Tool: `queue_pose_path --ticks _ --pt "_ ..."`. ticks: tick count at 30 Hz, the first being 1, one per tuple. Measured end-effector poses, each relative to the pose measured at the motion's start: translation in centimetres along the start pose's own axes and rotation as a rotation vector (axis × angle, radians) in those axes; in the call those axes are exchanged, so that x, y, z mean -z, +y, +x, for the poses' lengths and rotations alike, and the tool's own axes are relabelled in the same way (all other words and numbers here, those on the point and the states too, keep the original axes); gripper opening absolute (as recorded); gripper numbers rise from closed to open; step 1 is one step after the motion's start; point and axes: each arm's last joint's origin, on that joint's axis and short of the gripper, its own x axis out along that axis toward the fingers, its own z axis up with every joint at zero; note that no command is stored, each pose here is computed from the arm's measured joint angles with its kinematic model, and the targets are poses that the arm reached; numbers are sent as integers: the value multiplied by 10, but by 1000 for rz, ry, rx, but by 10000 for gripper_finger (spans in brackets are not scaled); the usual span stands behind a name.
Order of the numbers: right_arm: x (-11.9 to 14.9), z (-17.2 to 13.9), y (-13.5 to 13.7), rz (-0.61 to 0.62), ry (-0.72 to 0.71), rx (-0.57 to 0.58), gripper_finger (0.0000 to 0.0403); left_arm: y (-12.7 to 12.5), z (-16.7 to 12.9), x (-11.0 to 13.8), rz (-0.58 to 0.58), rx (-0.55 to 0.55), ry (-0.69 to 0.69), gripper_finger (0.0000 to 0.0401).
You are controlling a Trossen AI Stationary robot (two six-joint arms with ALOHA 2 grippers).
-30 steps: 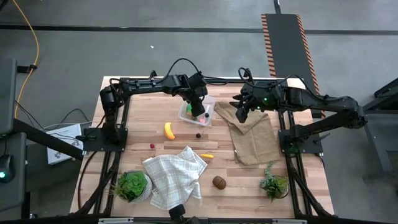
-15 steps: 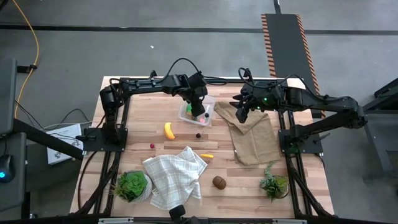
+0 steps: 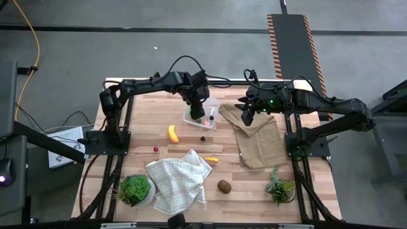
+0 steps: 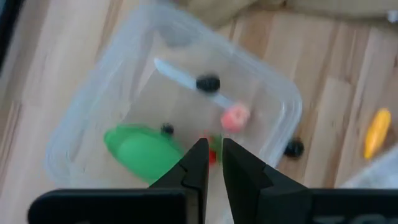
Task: Pick and placing Produce into tupperware
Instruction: Put the red cherry into the transparent bin
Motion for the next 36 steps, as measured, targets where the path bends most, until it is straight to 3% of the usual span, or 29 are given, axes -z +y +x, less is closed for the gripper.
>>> queue_pose_path --ticks 13,27,32,36 --pt "3 0 -1 18 27 9 133 -12 -25 15 -18 55 93 32" --pt "3 0 -1 10 36 2 133 -27 -118 43 -25 40 -67 33" --pt "3 0 -1 9 37 2 133 -32 -145 64 -34 15 -81 33" --pt "3 0 -1 10 38 -2 133 -37 -155 95 -62 19 -27 33"
